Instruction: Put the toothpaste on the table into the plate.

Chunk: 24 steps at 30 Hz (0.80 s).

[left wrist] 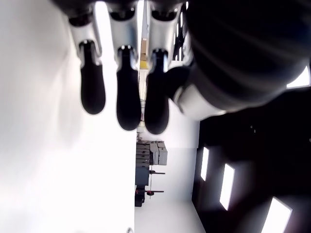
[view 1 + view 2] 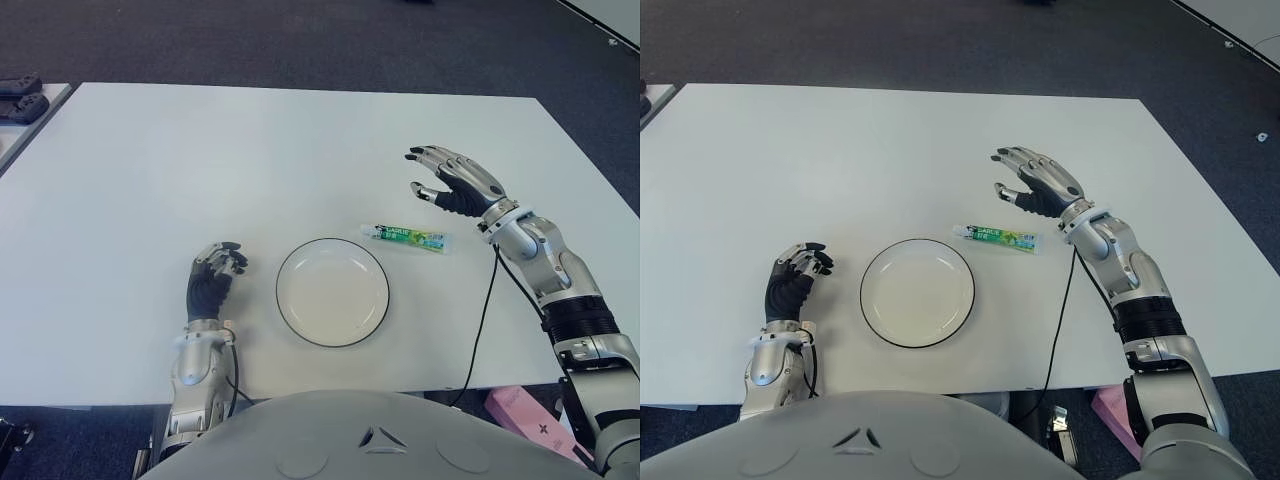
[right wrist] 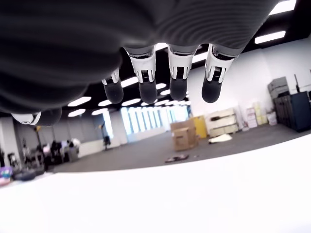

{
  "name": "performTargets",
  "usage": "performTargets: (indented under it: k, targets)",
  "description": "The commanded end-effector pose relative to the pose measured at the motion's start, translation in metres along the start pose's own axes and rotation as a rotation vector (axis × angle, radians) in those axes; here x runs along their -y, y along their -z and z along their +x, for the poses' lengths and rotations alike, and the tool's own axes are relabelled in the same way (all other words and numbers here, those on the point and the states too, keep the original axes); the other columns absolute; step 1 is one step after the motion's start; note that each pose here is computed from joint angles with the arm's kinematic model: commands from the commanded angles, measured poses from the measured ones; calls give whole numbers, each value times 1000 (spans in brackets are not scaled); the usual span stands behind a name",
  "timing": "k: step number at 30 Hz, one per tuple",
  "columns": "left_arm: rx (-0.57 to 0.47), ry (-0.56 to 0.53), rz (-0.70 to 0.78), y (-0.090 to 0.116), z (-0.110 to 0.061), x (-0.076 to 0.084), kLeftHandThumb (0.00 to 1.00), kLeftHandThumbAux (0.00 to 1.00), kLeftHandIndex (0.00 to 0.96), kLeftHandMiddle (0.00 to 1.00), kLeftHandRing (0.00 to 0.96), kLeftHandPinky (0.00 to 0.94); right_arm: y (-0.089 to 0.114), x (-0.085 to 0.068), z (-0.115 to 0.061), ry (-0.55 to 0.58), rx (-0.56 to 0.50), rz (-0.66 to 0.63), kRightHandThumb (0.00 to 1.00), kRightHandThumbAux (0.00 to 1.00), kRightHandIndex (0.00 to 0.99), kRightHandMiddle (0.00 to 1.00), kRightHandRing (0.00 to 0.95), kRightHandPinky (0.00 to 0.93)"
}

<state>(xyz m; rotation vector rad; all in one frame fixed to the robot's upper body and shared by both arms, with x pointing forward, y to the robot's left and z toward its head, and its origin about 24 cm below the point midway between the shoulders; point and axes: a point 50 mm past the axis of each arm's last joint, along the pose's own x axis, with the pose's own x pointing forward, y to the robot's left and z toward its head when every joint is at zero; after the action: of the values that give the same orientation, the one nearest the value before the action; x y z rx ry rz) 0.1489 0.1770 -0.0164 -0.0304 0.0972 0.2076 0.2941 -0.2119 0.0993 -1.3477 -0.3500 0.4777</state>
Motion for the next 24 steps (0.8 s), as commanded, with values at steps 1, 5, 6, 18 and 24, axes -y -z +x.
performTargets:
  k: [1,5,6,18,24]
  targets:
    - [-35,0,5,4,-2,3,701,721,431,558,541,516,-1,-9,2,-109,47,-41,567,122,0,0,0,0]
    - [-34,-4,8,3,-2,3,701,721,431,558,541,515,-1,-15,5,-166,75,-61,551,120,0,0,0,0]
    - [-33,-4,8,3,-2,3,701,721,431,559,541,515,-1,-16,5,-173,79,-63,546,119,0,0,0,0]
    - [-44,-21,6,3,-3,5,702,720,431,541,527,510,2,-55,11,-366,141,-107,558,93,0,0,0,0]
    - [-40,-31,16,3,-4,6,703,720,431,531,522,515,1,-60,7,-441,181,-138,559,91,0,0,0,0]
